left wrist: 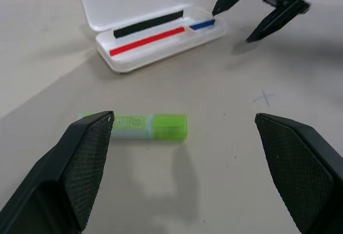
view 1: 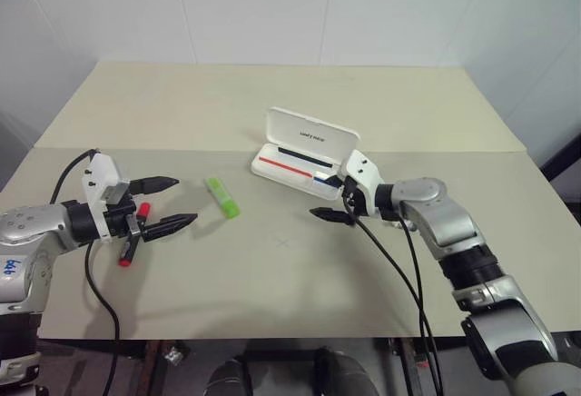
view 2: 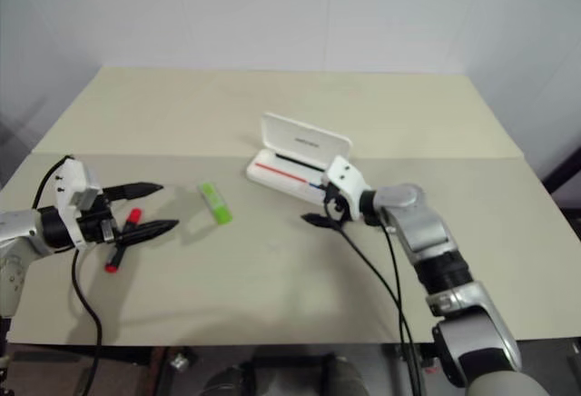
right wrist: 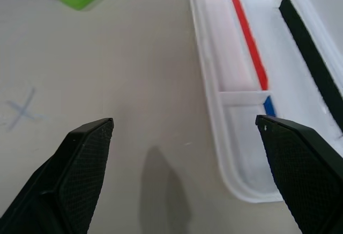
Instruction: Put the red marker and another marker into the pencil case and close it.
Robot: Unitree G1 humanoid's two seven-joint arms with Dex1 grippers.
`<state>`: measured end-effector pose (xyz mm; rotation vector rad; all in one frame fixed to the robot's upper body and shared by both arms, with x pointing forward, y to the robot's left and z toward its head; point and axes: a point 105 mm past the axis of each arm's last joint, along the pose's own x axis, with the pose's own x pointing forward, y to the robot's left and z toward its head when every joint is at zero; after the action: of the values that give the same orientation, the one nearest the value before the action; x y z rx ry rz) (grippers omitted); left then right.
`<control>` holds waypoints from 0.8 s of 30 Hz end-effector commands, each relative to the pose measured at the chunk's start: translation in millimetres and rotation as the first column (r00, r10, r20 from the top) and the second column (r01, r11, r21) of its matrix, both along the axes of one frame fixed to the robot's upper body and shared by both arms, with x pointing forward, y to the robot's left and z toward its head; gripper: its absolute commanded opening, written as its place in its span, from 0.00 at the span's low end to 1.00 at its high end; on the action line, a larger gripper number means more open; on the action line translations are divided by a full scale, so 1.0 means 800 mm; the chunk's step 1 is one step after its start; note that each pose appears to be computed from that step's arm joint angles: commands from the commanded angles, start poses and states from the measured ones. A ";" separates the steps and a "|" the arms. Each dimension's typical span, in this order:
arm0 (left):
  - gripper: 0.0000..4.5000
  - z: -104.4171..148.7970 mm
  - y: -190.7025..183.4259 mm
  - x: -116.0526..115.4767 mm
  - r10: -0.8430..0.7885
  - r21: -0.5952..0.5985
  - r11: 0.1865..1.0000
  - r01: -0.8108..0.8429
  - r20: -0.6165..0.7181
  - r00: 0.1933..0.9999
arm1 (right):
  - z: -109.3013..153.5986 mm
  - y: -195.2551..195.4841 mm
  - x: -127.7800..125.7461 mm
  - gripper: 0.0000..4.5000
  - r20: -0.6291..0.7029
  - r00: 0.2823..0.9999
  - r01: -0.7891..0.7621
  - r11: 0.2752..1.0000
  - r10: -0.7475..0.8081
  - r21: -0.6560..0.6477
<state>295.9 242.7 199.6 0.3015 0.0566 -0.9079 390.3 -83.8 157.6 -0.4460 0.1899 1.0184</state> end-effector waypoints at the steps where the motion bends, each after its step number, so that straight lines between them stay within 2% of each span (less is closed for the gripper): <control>1: 1.00 0.018 -0.006 -0.013 -0.029 -0.024 0.999 0.030 0.040 0.999 | 0.003 0.003 0.013 1.00 0.017 1.000 0.008 1.000 -0.008 -0.030; 5: 1.00 0.014 -0.006 -0.025 -0.039 -0.032 0.999 0.039 0.007 0.999 | -0.010 0.001 0.021 1.00 -0.025 0.999 0.017 0.994 -0.020 -0.104; 13: 1.00 0.010 -0.004 -0.039 -0.032 -0.036 0.999 0.031 -0.034 0.999 | -0.014 0.009 0.024 1.00 -0.047 0.999 -0.001 0.992 -0.004 -0.123; 17: 1.00 0.010 -0.003 -0.040 -0.023 -0.035 0.999 0.022 -0.032 0.999 | -0.017 0.012 0.029 0.79 -0.050 0.998 0.015 0.990 -0.022 -0.142; 24: 1.00 0.011 -0.001 -0.038 -0.006 -0.032 0.999 0.005 -0.025 1.000 | -0.009 0.015 0.035 0.24 -0.024 0.999 0.018 0.991 -0.022 -0.132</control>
<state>268.5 239.6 195.7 0.2165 0.0972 -0.9297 416.3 -71.7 143.9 -0.5515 0.3077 1.0008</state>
